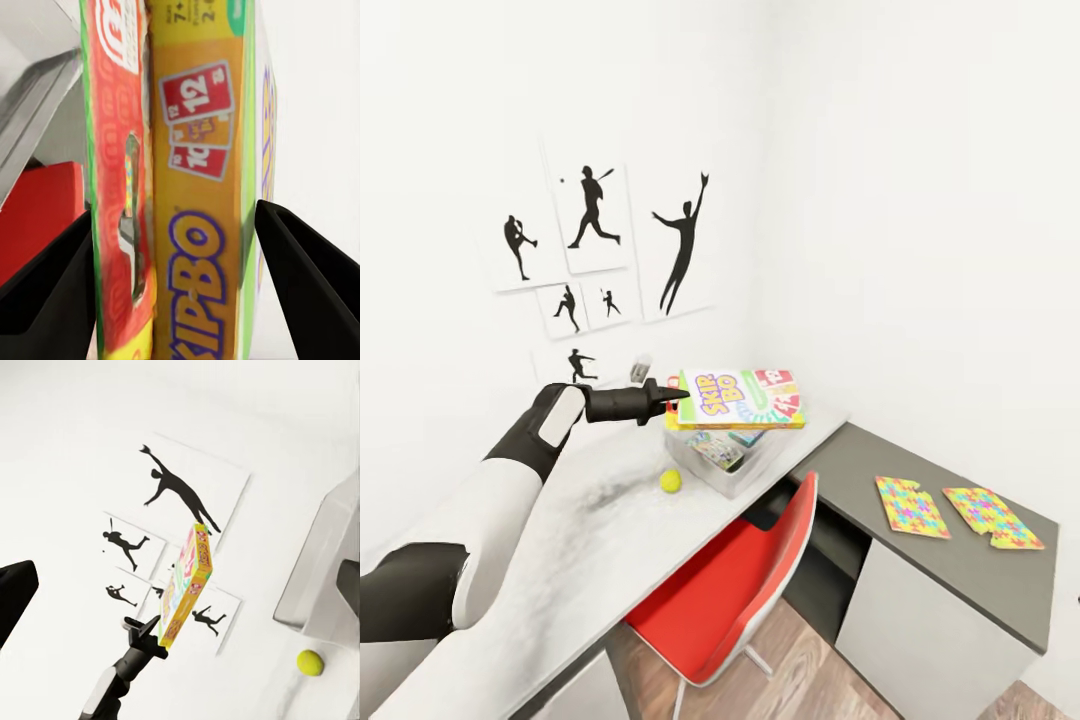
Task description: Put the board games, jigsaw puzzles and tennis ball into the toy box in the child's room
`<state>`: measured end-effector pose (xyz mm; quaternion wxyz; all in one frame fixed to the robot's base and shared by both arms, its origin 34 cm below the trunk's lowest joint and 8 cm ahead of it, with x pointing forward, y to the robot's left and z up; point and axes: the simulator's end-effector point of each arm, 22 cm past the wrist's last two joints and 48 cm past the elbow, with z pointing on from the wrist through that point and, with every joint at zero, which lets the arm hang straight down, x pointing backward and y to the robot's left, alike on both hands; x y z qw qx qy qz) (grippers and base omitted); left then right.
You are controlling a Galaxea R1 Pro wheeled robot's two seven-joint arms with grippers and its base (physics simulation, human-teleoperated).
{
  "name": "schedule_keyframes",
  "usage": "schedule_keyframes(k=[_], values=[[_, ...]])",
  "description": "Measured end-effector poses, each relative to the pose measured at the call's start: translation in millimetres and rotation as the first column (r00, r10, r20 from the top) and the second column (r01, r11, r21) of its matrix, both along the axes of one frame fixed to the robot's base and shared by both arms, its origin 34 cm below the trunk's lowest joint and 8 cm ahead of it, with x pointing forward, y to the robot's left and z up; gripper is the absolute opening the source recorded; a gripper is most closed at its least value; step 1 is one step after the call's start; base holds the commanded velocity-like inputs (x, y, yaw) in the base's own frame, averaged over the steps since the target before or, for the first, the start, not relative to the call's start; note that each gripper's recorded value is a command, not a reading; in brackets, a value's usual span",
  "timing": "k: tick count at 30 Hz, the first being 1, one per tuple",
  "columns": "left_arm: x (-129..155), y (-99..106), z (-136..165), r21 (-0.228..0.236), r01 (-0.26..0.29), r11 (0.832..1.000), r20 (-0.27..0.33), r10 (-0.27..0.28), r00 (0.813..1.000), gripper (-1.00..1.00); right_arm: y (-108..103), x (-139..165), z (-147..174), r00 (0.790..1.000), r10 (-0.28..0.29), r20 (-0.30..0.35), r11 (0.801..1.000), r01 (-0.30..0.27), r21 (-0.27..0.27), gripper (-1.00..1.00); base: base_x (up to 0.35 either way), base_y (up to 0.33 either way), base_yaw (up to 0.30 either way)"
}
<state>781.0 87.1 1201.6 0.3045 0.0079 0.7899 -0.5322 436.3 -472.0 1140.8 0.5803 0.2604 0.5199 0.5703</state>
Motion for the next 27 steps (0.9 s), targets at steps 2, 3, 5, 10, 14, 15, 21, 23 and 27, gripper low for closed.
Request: schedule_keyframes(k=[2, 3, 5, 10, 14, 15, 21, 23, 27], values=[[0, 0, 2, 0.000, -0.001, 1.000, 0.003, 0.001, 1.000, -1.00, 0, 0, 1, 1.000, 0.000, 0.002, 1.000, 0.000, -0.001, 1.00, 0.112, -0.264, -0.212], [0, 0, 2, 0.000, -0.001, 1.000, 0.004, 0.001, 1.000, -1.00, 0, 0, 1, 1.000, 0.000, 0.003, 1.000, 0.000, -0.001, 1.00, 0.064, -0.277, -0.212], [-1, 0, 4, 0.001, -0.001, 1.000, 0.006, 0.001, 1.000, -1.00, 0, -1, 2, 1.000, 0.000, 0.005, 1.000, 0.000, -0.001, 1.00, 0.068, -0.255, -0.214], [-2, 0, 8, 0.001, -0.002, 1.000, 0.013, 0.002, 1.000, -1.00, 0, -2, 4, 1.000, 0.001, 0.011, 1.000, -0.001, 0.000, 1.00, 0.172, -0.184, -0.207], [-1, 3, 11, -0.007, -0.007, 1.000, 0.016, 0.007, 1.000, -1.00, 0, -2, 4, 1.000, 0.001, 0.013, 1.000, -0.001, 0.000, 1.00, 0.185, -0.119, -0.068], [0, 4, 13, -0.013, -0.013, 1.000, 0.018, 0.013, 1.000, -1.00, 1, -2, 4, 1.000, 0.000, 0.013, 1.000, 0.000, 0.000, 1.00, 0.243, -0.025, -0.029], [3, 9, 14, -0.016, -0.032, 0.999, 0.016, 0.032, 0.999, -1.00, 1, -2, 4, 1.000, 0.000, 0.014, 1.000, 0.000, 0.000, 1.00, 0.267, -0.083, -0.009], [3, 9, 16, -0.015, -0.034, 0.999, 0.023, 0.034, 0.999, -1.00, 1, -1, 5, 1.000, 0.001, 0.014, 1.000, -0.001, -0.002, 1.00, 0.178, -0.149, -0.001], [4, 9, 19, -0.020, -0.032, 0.999, 0.028, 0.033, 0.999, -1.00, 1, -1, 4, 1.000, 0.001, 0.013, 1.000, -0.001, 0.000, 1.00, 0.099, -0.145, 0.000]])
